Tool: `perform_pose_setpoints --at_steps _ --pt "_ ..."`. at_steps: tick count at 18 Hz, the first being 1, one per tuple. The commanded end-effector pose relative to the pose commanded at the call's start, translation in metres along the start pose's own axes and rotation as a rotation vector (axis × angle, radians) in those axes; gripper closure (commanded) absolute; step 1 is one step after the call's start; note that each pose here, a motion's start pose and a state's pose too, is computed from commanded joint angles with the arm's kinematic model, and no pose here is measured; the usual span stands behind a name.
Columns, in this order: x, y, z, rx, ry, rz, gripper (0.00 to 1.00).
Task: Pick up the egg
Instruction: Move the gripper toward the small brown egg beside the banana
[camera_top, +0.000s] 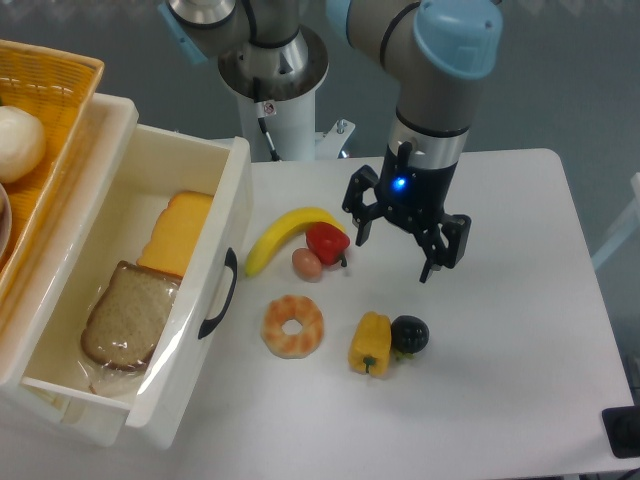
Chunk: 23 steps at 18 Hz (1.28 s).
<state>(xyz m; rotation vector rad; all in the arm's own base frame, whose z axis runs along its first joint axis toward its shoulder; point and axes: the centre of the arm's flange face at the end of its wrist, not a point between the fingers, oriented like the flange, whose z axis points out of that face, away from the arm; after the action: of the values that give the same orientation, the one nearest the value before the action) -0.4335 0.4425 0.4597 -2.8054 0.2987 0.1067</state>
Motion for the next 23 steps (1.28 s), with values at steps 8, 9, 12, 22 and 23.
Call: perform_pose_setpoints --at_steps 8,9,12,22,23 --pt "0.012 -0.004 0.001 -0.002 0.005 0.003 0.0" --pt "0.013 -0.003 0.002 -0.003 0.007 0.003 0.0" --pt "0.015 -0.002 0.009 -0.007 0.016 -0.001 0.0" --pt "0.049 -0.001 0.048 -0.03 0.081 0.002 0.0" --pt "0.049 0.0 0.05 -0.04 0.083 0.007 0.0"
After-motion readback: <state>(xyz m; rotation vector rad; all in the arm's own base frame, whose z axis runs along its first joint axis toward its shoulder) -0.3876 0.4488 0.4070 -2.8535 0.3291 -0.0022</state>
